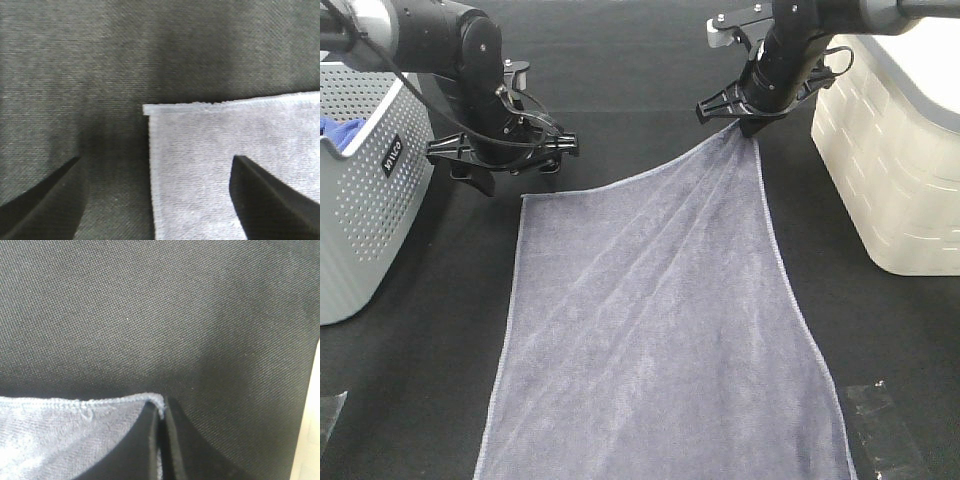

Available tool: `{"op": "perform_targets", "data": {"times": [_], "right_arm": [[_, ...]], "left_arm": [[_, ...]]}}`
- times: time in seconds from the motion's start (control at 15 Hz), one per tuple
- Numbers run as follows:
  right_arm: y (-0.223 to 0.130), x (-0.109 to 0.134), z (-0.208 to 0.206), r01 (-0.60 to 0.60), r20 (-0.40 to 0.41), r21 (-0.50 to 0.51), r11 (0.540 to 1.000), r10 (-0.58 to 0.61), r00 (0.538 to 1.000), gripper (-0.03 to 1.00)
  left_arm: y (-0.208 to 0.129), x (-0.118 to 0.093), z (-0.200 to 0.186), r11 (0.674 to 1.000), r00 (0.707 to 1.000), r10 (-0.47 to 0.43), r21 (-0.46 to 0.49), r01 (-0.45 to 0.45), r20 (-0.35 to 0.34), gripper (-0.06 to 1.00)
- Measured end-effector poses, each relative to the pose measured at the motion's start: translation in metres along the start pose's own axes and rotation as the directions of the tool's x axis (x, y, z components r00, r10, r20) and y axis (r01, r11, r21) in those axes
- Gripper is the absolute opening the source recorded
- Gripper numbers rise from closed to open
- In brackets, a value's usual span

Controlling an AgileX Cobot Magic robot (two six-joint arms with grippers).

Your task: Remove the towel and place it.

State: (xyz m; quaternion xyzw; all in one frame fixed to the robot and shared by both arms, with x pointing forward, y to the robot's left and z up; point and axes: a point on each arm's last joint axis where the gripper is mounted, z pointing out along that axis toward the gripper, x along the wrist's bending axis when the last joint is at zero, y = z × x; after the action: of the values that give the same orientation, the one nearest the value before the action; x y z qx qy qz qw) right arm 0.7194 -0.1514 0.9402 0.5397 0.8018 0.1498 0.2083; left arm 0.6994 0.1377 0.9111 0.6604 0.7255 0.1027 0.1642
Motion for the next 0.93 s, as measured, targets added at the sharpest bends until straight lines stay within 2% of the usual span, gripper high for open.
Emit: {"op": "perform_targets", "data": {"times": [0.27,0.67,0.93], "right_arm": [[-0.002,0.0,0.0,-0.002,-0.001,0.017,1.0,0.002,1.0,0.0],[-0.002,0.0,0.0,-0.003,-0.001,0.026,1.0,0.003,1.0,0.0],[-0.003,0.0,0.0,-0.003,-0.001,0.032,0.999,0.003,1.0,0.0]], "left_arm": [[-0.003,0.001,0.011,1.0,1.0,0.003,0.012,-0.003,-0.005,0.7],[0.0,-0.001,0.015,0.999,1.0,0.009,-0.031,-0.008,0.017,0.7],[0.0,0.001,0.014,0.999,1.0,0.014,-0.036,-0.014,-0.005,0.7]]}}
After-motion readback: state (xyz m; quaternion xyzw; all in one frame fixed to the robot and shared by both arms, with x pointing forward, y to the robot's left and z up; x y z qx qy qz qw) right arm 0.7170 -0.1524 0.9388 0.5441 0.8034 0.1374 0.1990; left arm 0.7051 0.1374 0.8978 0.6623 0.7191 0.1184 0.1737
